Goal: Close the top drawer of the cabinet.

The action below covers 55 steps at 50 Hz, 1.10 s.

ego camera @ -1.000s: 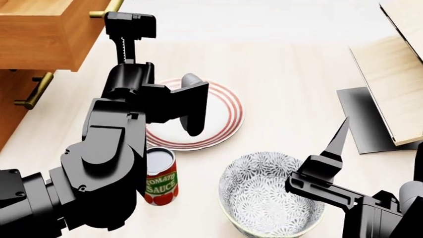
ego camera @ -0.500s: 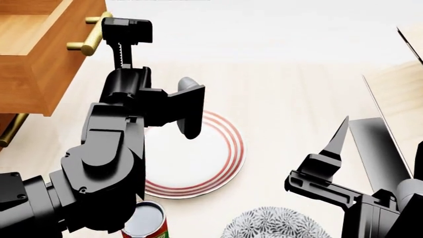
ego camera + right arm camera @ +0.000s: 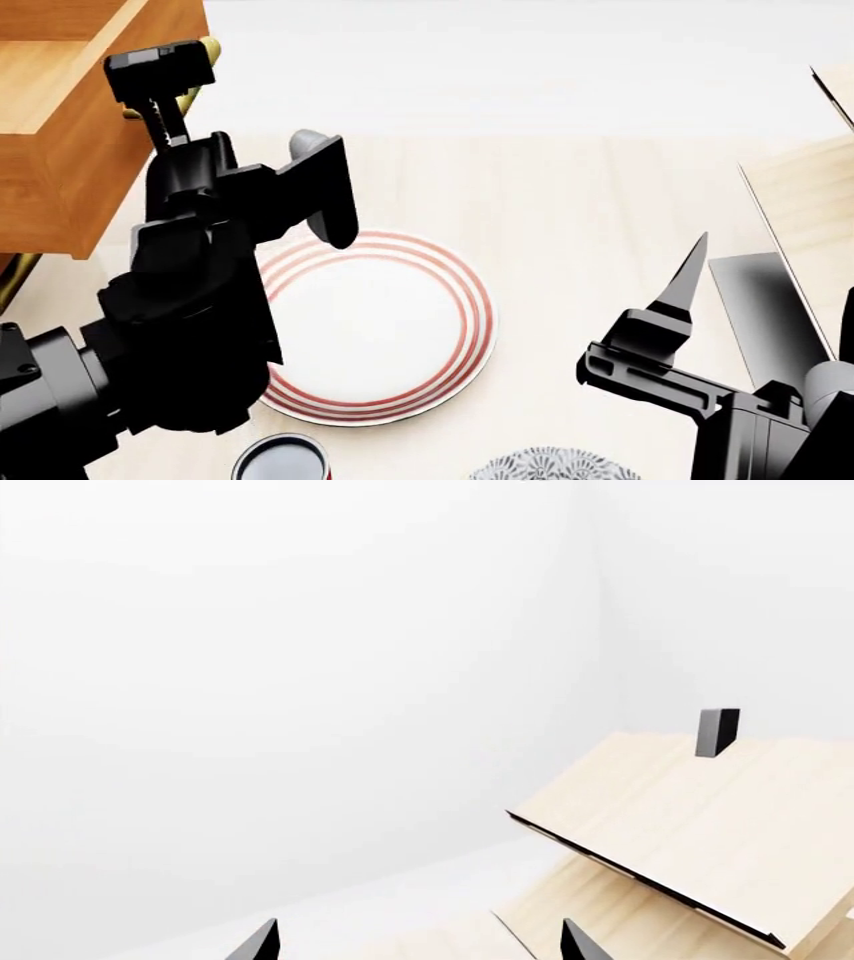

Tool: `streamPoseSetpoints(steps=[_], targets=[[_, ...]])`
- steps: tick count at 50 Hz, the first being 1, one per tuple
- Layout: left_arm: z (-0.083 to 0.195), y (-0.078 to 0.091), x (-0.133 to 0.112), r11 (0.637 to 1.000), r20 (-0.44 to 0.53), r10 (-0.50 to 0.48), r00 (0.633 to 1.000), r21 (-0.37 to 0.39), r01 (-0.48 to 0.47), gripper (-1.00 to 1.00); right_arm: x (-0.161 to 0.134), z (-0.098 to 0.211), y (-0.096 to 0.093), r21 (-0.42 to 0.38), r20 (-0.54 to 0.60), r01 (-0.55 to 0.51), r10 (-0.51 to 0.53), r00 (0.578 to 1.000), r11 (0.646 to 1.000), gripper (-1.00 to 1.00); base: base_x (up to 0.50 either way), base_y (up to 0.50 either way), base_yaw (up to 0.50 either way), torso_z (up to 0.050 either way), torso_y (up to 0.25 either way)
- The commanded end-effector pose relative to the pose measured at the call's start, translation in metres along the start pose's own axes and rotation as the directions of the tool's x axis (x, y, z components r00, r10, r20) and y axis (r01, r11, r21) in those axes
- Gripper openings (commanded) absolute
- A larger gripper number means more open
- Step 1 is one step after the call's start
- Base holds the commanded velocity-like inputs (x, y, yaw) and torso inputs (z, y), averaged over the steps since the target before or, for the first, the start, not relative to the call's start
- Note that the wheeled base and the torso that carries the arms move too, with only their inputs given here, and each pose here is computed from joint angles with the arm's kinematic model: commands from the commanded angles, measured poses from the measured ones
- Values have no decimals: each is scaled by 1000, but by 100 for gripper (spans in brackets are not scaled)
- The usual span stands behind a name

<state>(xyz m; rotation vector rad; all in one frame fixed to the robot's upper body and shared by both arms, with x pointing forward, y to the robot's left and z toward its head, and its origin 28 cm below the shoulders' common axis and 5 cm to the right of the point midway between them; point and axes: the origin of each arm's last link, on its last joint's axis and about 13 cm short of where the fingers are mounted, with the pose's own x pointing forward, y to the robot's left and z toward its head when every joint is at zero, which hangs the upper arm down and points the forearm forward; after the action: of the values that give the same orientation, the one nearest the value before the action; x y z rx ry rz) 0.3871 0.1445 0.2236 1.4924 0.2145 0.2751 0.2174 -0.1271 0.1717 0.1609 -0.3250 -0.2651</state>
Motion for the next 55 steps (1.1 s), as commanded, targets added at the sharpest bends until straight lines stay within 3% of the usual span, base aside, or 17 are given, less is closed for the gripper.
streamPoseSetpoints(steps=[1,16,55], targets=[[-11,-8,1,999,-126,-13,992,-39,8,100,-1,3,0,4,9,0,0,1000,1000,100,0,0,0,0,0],[-27,-11,12,999,-223,-31,974,-24,27,100,-1,3,1,9,12,-2,2,1000,1000,100,0,0,0,0,0],[-69,7,38,998,-385,-41,922,29,56,100,2,1,3,3,11,-10,10,1000,1000,100,0,0,0,0,0]])
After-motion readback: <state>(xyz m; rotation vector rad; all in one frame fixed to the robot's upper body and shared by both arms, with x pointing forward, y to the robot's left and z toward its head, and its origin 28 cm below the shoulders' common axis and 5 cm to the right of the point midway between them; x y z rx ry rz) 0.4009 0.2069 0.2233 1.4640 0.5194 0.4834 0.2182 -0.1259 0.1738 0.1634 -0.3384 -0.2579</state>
